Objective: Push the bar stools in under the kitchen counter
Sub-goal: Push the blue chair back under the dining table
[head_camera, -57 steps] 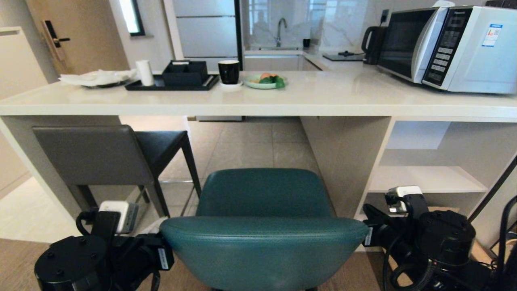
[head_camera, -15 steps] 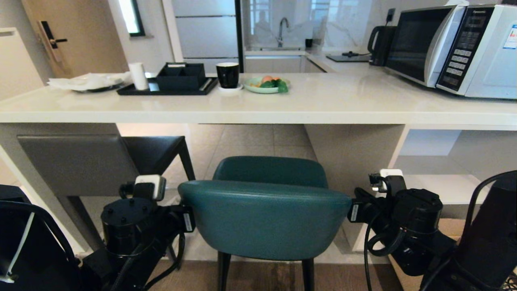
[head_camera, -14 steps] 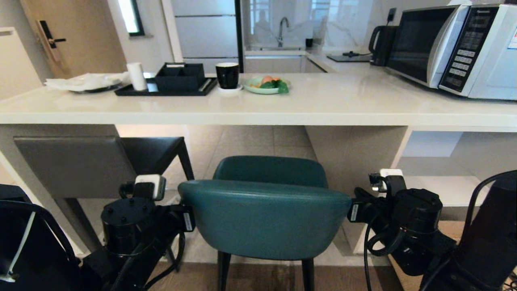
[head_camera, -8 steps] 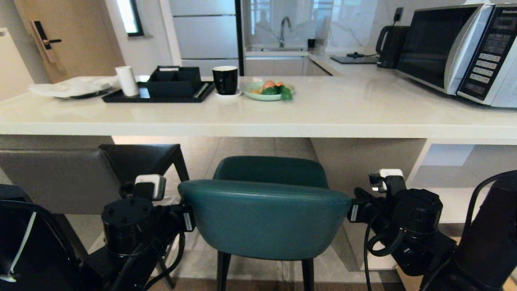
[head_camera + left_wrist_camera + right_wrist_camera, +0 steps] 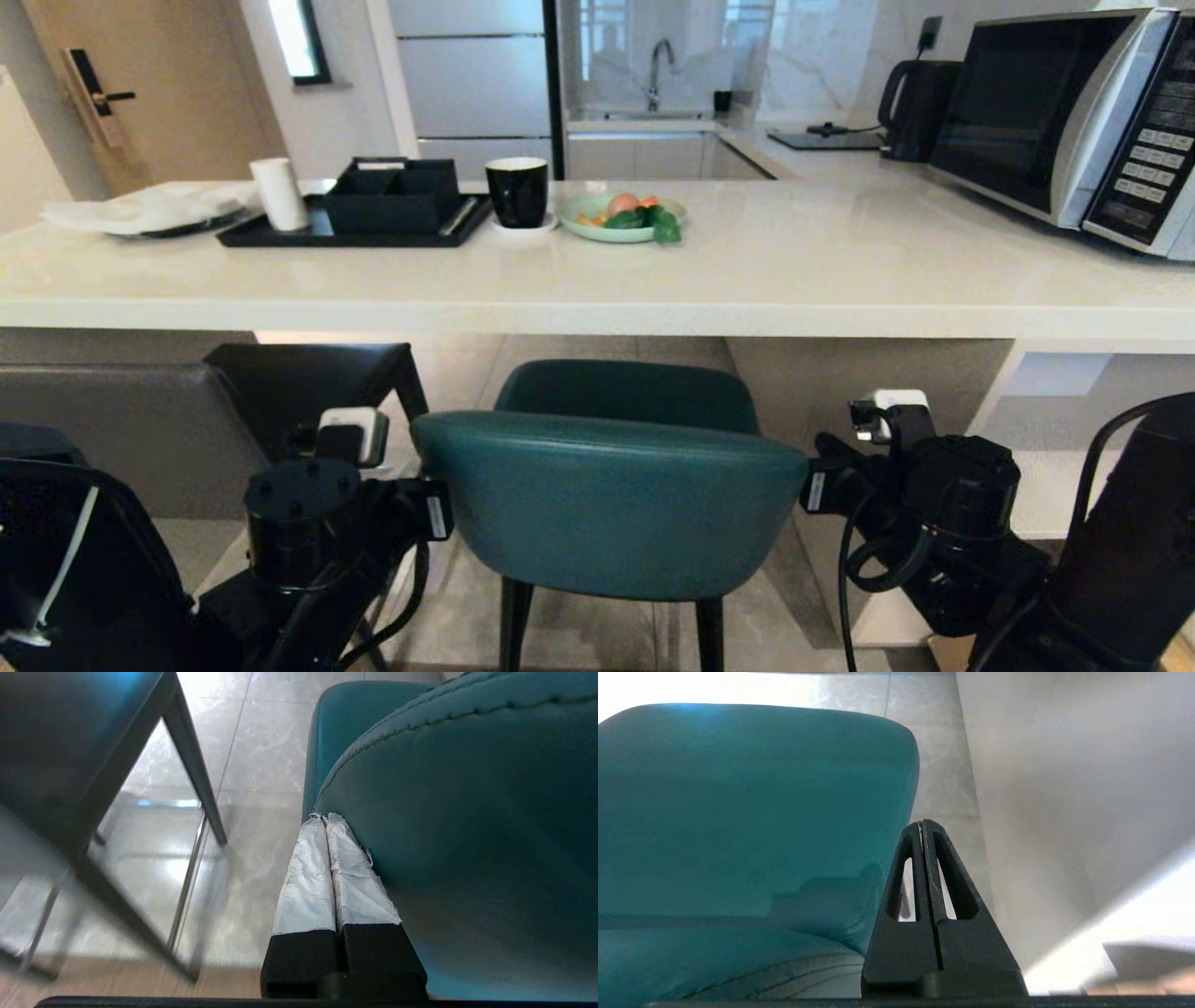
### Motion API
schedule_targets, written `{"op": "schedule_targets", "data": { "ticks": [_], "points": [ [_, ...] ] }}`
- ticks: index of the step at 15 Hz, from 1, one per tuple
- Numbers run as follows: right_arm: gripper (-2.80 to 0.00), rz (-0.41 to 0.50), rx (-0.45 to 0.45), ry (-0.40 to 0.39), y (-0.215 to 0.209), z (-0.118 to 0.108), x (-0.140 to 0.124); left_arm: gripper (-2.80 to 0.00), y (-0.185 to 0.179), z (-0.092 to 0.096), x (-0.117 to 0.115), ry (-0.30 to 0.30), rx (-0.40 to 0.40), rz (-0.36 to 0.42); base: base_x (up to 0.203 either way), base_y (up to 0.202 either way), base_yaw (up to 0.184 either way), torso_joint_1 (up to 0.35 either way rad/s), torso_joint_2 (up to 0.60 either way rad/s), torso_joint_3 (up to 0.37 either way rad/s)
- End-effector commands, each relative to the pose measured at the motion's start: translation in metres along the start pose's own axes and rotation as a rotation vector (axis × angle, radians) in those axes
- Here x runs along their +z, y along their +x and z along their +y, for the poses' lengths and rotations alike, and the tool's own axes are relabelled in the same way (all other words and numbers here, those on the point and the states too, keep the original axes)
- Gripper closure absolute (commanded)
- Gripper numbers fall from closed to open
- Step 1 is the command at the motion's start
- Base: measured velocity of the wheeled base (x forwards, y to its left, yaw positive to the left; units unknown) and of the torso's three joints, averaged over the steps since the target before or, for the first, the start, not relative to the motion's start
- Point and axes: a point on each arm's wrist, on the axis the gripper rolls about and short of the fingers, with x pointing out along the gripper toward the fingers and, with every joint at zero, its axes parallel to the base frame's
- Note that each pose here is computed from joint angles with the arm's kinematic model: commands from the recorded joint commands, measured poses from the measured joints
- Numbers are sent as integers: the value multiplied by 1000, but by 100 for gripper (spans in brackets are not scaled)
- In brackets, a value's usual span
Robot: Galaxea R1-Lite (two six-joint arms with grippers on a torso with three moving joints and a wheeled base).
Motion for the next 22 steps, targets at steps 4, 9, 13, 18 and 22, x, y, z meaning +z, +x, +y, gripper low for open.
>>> {"op": "schedule_targets", "data": {
  "ticks": [4,9,13,18,22],
  "points": [
    [0,-9,-6,5,0,0,1,0,0,0,1,-5,2,-8,193,0,0,8,0,1],
    [0,-2,-8,6,-3,-2,0,0,-1,0,-1,-10,0,-7,166,0,2,4,3,-1],
    [0,7,-11,6,-21,-10,0,0,-22,7,-6,18,-16,-20,0,0,0,0,0,0],
    [0,-101,-60,52,-52,-36,34,0,-58,20,28,-25,-31,-164,0,0,0,0,0,0],
    [0,-206,-170,78,-88,-72,59,0,-98,37,43,-44,-41,-262,0,0,0,0,0,0]
  ]
}}
